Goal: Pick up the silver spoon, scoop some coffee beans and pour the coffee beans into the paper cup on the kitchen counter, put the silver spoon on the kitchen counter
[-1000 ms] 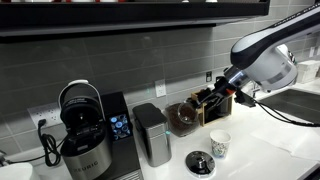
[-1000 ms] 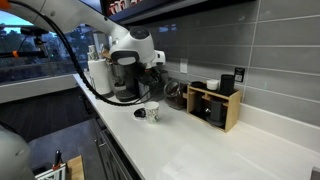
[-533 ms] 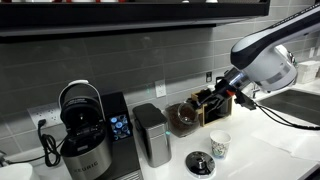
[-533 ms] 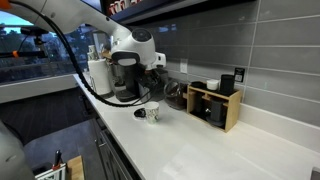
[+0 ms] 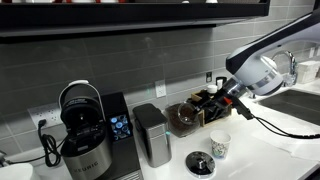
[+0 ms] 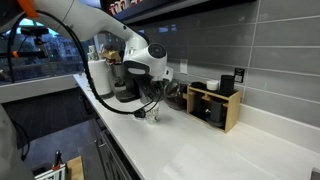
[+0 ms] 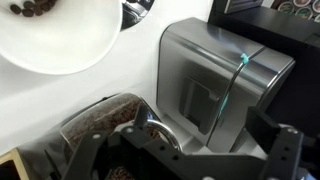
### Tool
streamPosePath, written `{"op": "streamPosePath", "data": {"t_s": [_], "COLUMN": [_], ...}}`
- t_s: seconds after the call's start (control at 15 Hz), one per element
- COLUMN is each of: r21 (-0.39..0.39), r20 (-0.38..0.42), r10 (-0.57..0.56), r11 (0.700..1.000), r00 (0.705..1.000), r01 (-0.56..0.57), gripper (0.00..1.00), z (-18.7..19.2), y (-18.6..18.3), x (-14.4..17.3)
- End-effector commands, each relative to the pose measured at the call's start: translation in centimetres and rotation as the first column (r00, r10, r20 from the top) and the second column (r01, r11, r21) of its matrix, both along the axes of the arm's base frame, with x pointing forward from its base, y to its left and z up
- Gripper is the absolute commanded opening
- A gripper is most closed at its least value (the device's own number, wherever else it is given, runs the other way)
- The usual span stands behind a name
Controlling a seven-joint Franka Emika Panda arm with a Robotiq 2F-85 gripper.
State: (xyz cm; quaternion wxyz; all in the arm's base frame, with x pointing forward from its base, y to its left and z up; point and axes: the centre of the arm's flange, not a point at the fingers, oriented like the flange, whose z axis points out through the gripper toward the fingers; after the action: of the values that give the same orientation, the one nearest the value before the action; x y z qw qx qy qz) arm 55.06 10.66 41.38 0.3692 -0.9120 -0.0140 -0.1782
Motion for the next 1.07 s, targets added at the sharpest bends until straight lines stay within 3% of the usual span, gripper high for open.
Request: {"op": "streamPosePath", "data": {"t_s": [0.0,0.6,1.0], "r21": [0.064,0.154,0.190], "r20": [-0.046,-0.171,-0.231], "r10": [-0.034,-0.103,-0.134], "r11": [0.997,0.979,0.965], "r00": [0.998,0.980,0.964], "r01": [0.037,0.130,0.180], "gripper": [1.00,1.00,0.89], "z": [-1.6,-5.9,-7.1], "y": [-0.3,-1.0,-1.8], "x": [2.7,6.4,7.2]}}
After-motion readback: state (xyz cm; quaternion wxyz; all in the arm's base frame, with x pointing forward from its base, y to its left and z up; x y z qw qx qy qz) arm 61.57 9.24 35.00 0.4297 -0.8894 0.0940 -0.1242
